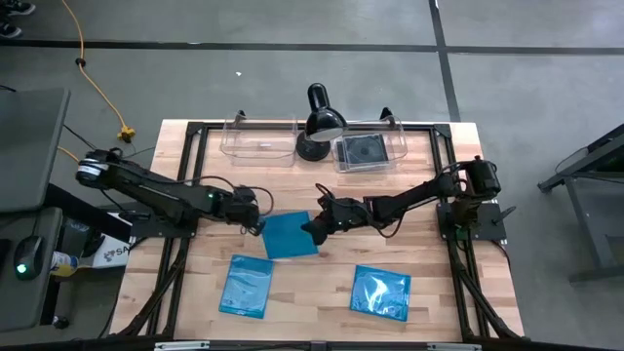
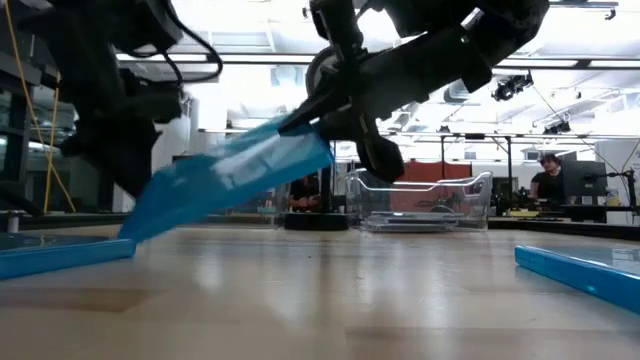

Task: Pick & place jewel cases by type
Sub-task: Put the top left blue CD case into the left transparent bin

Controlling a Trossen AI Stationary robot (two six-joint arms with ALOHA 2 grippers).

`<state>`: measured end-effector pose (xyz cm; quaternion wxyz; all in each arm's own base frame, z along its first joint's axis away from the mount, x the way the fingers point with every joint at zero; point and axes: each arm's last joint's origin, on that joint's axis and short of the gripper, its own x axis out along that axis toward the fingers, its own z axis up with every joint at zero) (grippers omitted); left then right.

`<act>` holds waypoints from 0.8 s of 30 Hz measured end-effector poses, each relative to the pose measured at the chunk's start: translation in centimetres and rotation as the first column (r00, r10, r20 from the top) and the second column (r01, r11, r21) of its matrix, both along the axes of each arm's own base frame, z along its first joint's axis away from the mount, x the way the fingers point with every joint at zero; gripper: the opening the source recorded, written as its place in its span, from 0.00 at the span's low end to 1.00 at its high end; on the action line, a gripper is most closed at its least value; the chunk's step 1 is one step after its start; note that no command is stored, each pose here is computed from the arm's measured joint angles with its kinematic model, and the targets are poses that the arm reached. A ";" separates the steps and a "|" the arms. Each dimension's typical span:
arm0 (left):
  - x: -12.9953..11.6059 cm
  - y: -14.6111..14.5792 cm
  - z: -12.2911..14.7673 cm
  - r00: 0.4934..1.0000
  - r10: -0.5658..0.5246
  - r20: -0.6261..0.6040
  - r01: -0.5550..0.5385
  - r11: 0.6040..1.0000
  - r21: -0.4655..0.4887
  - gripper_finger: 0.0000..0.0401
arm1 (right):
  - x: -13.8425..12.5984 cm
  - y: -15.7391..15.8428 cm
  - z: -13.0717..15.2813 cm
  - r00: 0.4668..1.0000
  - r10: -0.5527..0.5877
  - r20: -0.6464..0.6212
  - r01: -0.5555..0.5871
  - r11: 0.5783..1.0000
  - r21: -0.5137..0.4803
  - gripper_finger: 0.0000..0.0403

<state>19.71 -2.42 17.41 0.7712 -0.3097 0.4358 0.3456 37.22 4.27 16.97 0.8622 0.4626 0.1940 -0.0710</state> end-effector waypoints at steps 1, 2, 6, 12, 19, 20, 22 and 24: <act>-0.1 0.1 0.3 1.000 0.005 0.021 -0.005 1.000 0.010 0.18 | 0.0 0.0 0.1 1.000 0.008 0.009 -0.008 1.000 -0.003 0.06; -0.2 0.1 0.6 0.999 0.009 0.034 -0.010 1.000 0.020 0.18 | 0.0 0.0 0.3 1.000 0.011 0.013 -0.011 1.000 -0.005 0.06; -1.0 0.4 1.7 0.997 0.025 0.076 -0.030 0.998 0.055 0.18 | -0.1 0.1 1.0 0.998 0.025 0.050 -0.024 1.000 -0.013 0.06; -2.4 0.8 3.1 0.993 0.013 0.114 -0.026 0.993 0.114 0.18 | 0.0 0.1 3.0 0.987 0.056 0.153 -0.050 0.998 -0.042 0.05; -3.5 1.1 4.7 0.980 -0.009 0.199 -0.025 0.985 0.170 0.18 | -0.7 0.0 5.8 0.966 0.088 0.242 -0.058 0.990 -0.129 0.05; -3.8 1.1 4.8 0.980 -0.014 0.197 -0.023 0.983 0.181 0.18 | -0.9 0.0 6.3 0.964 0.090 0.251 -0.056 0.988 -0.142 0.05; -3.9 1.2 5.3 0.972 -0.022 0.233 -0.025 0.980 0.197 0.18 | -1.2 -0.1 7.1 0.957 0.083 0.277 -0.037 0.985 -0.168 0.05; -4.3 1.3 5.6 0.968 -0.033 0.248 -0.021 0.977 0.211 0.18 | -1.5 -0.2 7.8 0.953 0.072 0.293 -0.017 0.982 -0.187 0.05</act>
